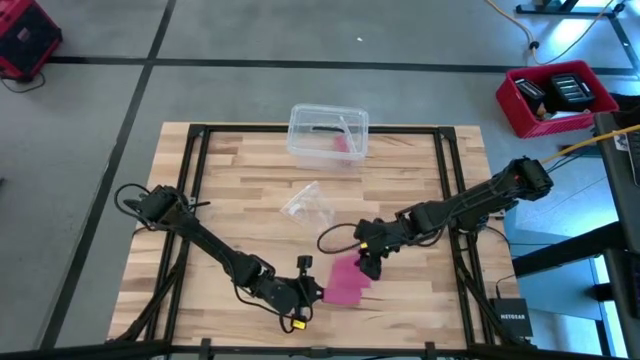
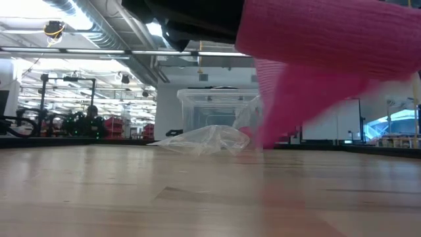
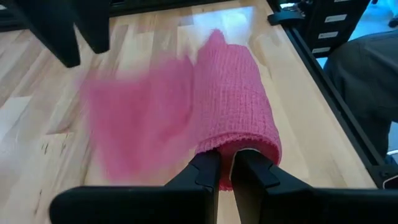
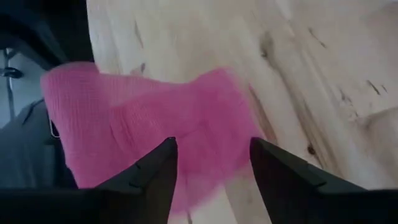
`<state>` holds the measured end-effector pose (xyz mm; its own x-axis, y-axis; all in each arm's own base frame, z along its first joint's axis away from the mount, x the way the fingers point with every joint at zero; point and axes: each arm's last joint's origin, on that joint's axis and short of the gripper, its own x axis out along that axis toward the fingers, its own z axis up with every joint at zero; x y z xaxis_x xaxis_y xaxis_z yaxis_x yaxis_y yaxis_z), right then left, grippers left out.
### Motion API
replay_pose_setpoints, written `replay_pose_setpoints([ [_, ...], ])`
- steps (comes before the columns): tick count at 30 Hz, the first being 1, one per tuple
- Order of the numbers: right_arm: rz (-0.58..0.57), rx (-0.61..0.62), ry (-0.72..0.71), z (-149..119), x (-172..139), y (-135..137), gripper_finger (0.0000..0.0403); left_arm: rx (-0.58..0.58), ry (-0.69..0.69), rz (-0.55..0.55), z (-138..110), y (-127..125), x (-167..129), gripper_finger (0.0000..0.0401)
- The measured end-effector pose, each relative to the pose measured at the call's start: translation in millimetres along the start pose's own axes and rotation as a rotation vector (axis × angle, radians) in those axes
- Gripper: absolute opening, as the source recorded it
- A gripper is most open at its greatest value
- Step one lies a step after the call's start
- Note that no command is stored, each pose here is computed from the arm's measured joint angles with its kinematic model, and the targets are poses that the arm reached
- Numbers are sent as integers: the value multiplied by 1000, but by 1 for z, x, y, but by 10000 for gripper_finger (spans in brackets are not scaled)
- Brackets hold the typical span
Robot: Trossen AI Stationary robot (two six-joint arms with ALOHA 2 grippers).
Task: Roll bandage
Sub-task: Roll the pink bandage
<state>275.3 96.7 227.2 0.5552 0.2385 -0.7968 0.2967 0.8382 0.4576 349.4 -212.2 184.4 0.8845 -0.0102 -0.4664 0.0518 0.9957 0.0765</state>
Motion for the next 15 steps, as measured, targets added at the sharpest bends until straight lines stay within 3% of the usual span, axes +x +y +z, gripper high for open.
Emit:
replay_pose_setpoints([
  [8, -58, 2, 28, 12, -16, -1, 205, -28, 0, 2, 0, 0, 0, 21],
  [12, -106, -71, 88, 7, -31, 8, 205, -34, -9, 0, 3, 1, -2, 21],
  [15, -99, -185, 47, -4, -49, 22, 205, -44, -46, -7, 19, 3, -13, 21],
])
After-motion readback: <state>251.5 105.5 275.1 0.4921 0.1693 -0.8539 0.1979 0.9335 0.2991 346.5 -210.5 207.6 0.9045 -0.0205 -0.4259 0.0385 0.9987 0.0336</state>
